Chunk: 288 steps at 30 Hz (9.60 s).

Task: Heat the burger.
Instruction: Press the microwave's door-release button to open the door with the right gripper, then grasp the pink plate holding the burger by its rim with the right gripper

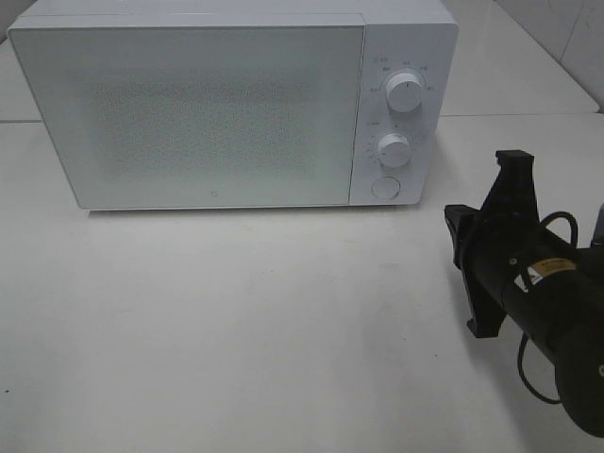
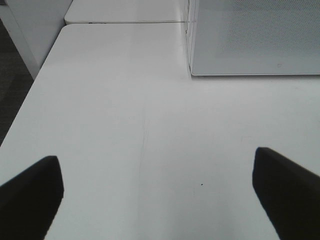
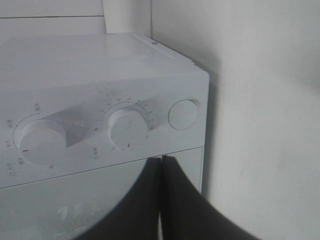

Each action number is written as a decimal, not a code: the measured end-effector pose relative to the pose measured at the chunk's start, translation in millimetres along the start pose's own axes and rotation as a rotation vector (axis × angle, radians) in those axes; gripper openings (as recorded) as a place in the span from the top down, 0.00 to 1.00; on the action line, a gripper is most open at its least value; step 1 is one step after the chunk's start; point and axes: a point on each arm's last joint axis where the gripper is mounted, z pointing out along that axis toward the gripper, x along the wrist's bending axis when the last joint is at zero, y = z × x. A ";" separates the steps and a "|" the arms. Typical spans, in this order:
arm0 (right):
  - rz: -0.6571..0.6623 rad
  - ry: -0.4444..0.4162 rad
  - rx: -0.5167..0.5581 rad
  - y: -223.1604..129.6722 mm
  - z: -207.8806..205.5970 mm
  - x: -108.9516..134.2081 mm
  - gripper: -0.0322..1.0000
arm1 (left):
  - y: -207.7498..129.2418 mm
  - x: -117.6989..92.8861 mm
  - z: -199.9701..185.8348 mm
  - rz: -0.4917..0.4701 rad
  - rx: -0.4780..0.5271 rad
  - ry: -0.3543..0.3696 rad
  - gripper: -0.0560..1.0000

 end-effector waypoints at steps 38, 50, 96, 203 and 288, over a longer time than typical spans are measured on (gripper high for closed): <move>0.028 -0.097 0.015 -40.8 105.3 -14.8 0.96 | 0.0 0.0 0.0 0.000 0.000 0.000 0.03; 0.051 -0.077 -0.023 -31.9 129.0 -9.3 0.96 | 0.0 0.0 0.0 0.000 0.000 0.000 0.03; 0.039 -0.101 -0.104 -35.9 160.7 -12.2 0.96 | 0.0 0.0 0.0 0.000 0.000 0.000 0.03; -1.735 -0.323 0.955 -32.3 13.2 76.5 0.96 | 0.0 0.0 0.0 0.000 0.000 0.000 0.03; -3.035 0.456 1.040 -116.9 102.3 124.9 0.10 | 0.0 0.0 0.0 0.000 0.000 0.000 0.03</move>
